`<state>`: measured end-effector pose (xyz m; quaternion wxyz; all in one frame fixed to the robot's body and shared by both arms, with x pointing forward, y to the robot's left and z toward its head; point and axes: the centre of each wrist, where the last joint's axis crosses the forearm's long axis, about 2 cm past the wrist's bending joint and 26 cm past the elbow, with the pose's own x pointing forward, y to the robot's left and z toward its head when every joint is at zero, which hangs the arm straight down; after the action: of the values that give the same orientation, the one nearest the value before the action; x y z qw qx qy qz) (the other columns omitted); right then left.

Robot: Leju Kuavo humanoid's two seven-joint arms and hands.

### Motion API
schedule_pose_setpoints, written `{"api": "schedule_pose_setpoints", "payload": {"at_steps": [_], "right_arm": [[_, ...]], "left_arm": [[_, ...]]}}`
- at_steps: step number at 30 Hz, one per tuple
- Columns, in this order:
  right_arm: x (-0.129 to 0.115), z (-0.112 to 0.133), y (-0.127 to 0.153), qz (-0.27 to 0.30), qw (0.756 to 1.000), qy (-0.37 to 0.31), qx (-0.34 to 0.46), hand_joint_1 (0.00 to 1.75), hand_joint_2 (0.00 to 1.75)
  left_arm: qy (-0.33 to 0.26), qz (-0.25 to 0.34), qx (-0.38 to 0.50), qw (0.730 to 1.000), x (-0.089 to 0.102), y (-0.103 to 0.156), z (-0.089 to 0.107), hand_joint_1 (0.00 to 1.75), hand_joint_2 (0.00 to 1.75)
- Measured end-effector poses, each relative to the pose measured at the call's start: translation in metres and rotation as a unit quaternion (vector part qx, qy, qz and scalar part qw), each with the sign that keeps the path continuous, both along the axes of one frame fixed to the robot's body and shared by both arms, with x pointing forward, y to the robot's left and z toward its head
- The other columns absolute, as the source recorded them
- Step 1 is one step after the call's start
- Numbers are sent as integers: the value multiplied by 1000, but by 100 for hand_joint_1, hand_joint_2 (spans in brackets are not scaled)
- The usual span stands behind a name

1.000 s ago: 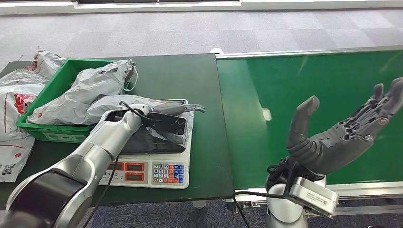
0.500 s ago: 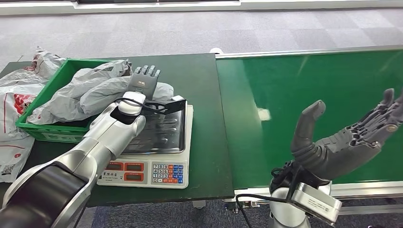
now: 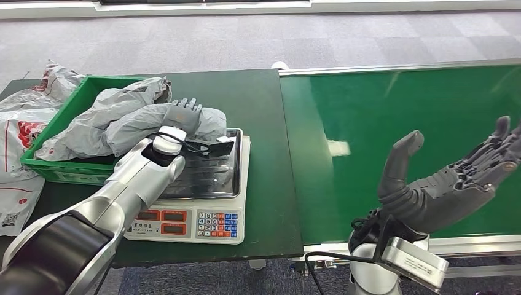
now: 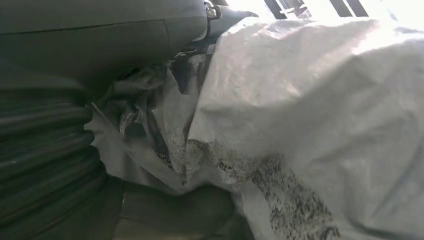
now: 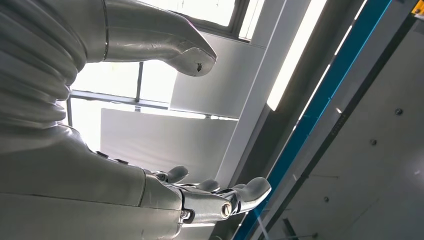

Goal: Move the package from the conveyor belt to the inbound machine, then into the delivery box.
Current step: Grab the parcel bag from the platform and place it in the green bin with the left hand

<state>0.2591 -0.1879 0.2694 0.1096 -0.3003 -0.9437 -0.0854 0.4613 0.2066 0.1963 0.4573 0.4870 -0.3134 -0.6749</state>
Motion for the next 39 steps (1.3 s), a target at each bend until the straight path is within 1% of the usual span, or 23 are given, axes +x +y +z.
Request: {"api": "schedule_pose_setpoints", "payload": {"at_steps": [8, 14, 16, 18, 20, 21, 22, 23, 24, 25, 26, 27, 31, 34, 36, 39], "right_arm": [[0, 1, 0, -3, 1000, -2, -3, 0, 175], [-1, 2, -1, -4, 1000, -5, -3, 0, 175], [-2, 2, -1, -4, 1000, -6, -3, 0, 175], [-2, 3, -1, -5, 1000, -7, -3, 0, 175], [-3, 4, -2, -5, 1000, -9, -2, 0, 175], [-3, 4, -2, -6, 1000, -9, -2, 0, 175], [-4, 4, -2, -6, 1000, -10, -1, 0, 175], [-4, 4, -2, -6, 1000, -11, 0, 0, 175], [-5, 5, -3, -6, 1000, -11, 0, 0, 175], [-5, 5, -3, -7, 1000, -12, 1, 0, 175], [-6, 5, -3, -7, 1000, -13, 0, 0, 175], [-6, 5, -3, -8, 1000, -13, 0, 0, 175], [-6, 6, -3, -6, 1000, -14, 1, 0, 175], [-6, 6, -2, -3, 1000, -14, 4, 0, 175], [-6, 6, -1, 1, 1000, -14, 8, 0, 175], [-6, 5, 1, 10, 1000, -12, 14, 0, 175]], "left_arm": [[10, -7, 13, 1000, -1, 0, -2, 175, 175], [7, -10, 16, 1000, -1, -1, -1, 175, 175], [-2, -11, 17, 1000, -1, -2, -1, 175, 175], [-20, -11, 18, 1000, 0, -3, 0, 175, 175], [-52, -14, 16, 998, 0, -4, 2, 175, 175], [-83, -16, 10, 996, 0, -5, 4, 175, 175], [-132, -23, -5, 991, 0, -7, 7, 175, 175], [-195, -33, -30, 980, 1, -9, 11, 175, 175], [-266, -45, -62, 961, 1, -10, 18, 175, 175], [-333, -58, -94, 937, 1, -10, 25, 175, 175], [-383, -68, -120, 914, 1, -9, 31, 175, 175], [-414, -74, -136, 897, 2, -8, 36, 175, 175], [-455, -84, -163, 871, -1, -5, 47, 175, 175], [-492, -114, -198, 840, -8, 1, 63, 175, 175], [-521, -154, -227, 808, -16, 7, 79, 175, 175], [-578, -235, -256, 739, -28, 22, 112, 175, 175]]}}
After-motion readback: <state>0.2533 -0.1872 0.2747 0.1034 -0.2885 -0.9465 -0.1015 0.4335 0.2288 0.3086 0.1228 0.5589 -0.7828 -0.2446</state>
